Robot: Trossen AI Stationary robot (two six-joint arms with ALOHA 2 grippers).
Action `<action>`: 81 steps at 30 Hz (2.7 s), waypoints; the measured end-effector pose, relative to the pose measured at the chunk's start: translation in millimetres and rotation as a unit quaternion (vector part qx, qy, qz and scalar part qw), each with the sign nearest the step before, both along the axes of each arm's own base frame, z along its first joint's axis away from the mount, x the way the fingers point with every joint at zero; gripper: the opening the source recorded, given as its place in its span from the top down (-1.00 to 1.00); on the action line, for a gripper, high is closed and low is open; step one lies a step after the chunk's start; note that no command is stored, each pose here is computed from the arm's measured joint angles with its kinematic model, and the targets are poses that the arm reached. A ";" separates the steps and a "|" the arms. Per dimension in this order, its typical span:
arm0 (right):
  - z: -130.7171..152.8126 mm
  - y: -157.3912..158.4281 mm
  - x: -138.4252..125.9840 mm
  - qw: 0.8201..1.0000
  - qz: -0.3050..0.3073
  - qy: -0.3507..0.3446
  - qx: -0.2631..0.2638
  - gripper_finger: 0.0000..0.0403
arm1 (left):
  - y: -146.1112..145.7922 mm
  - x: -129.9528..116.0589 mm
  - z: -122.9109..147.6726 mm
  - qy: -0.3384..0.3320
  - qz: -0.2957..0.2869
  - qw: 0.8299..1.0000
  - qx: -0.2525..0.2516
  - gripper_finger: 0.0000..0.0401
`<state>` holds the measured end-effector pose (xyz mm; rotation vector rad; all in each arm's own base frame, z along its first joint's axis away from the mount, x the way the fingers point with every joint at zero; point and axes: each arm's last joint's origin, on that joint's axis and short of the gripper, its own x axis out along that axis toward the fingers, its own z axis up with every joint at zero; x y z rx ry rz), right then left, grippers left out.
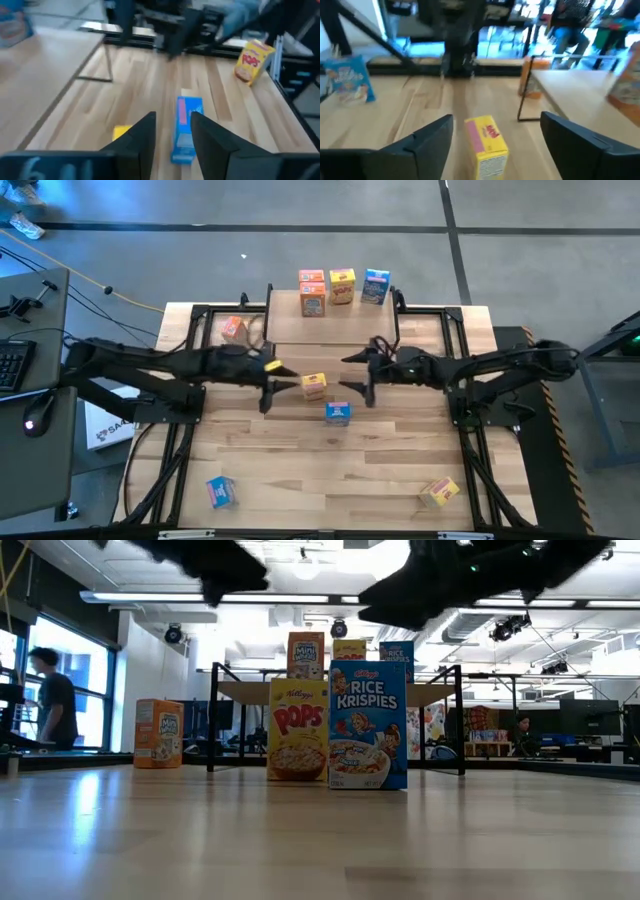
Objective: Stack cereal on shelf
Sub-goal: Put the left yellow cereal box on the shelf aligned with the other yellow cereal box
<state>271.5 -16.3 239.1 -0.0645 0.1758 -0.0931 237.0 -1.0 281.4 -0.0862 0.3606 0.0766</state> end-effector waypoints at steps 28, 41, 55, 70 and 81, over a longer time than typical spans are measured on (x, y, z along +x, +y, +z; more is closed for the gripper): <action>-3.0 -26.0 132.6 0.935 0.063 0.349 0.025 -0.53 | 8.0 -58.5 -36.0 -0.067 0.057 0.996 -0.005 0.59; -20.4 -27.0 134.6 0.921 0.061 0.384 0.034 -0.48 | 16.5 -67.8 -65.0 -0.086 0.098 0.991 -0.034 0.59; -21.0 -29.0 135.4 0.922 0.060 0.381 0.032 0.26 | 19.8 -75.5 -61.9 -0.106 0.107 0.988 -0.025 0.59; 102.6 -33.9 106.4 0.931 0.072 0.355 -0.036 0.21 | 19.8 -75.5 -62.3 -0.104 0.105 0.989 -0.019 0.59; 152.1 -141.5 58.2 0.918 -0.008 0.383 -0.107 0.21 | 21.7 -75.7 -62.1 -0.105 0.110 0.988 -0.016 0.59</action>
